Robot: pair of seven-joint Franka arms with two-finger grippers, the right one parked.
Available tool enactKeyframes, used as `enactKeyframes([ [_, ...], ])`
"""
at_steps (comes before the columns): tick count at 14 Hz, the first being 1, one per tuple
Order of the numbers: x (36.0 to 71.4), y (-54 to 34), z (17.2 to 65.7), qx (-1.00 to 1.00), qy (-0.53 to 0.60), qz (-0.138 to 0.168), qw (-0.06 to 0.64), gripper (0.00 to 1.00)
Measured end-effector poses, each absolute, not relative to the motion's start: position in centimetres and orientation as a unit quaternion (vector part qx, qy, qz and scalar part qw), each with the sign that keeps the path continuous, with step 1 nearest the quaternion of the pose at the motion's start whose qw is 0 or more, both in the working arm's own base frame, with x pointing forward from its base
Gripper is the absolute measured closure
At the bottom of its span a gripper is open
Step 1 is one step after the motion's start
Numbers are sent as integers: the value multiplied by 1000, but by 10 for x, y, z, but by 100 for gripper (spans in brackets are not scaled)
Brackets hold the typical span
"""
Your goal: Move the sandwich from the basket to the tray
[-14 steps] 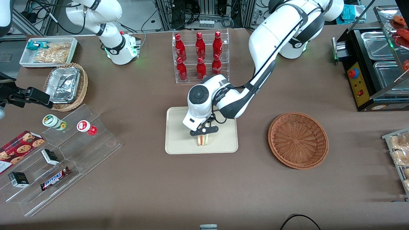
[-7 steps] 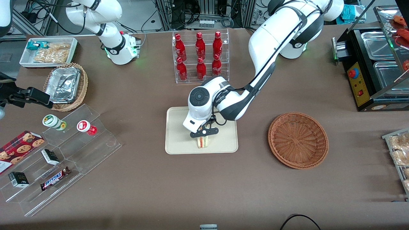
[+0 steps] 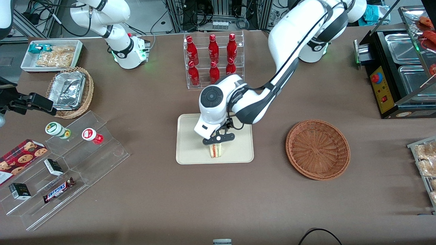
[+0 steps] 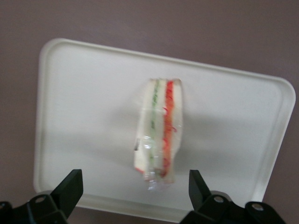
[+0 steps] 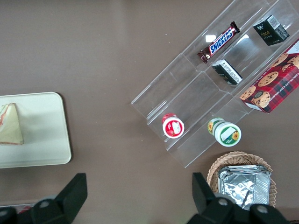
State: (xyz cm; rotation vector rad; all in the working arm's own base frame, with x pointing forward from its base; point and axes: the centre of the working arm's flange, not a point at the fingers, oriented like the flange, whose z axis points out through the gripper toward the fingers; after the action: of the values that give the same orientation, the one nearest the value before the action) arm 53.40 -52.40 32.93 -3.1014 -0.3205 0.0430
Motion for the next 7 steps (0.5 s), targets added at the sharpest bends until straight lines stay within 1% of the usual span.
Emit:
enactKeyframes([
  [2,544,-501,367,-992,-120,6,30,0],
  [4,559,-469,392,-989,-143,6,43,0],
  [5,568,-450,397,-987,-155,6,47,0],
  [7,586,-405,397,-986,-156,18,54,0],
])
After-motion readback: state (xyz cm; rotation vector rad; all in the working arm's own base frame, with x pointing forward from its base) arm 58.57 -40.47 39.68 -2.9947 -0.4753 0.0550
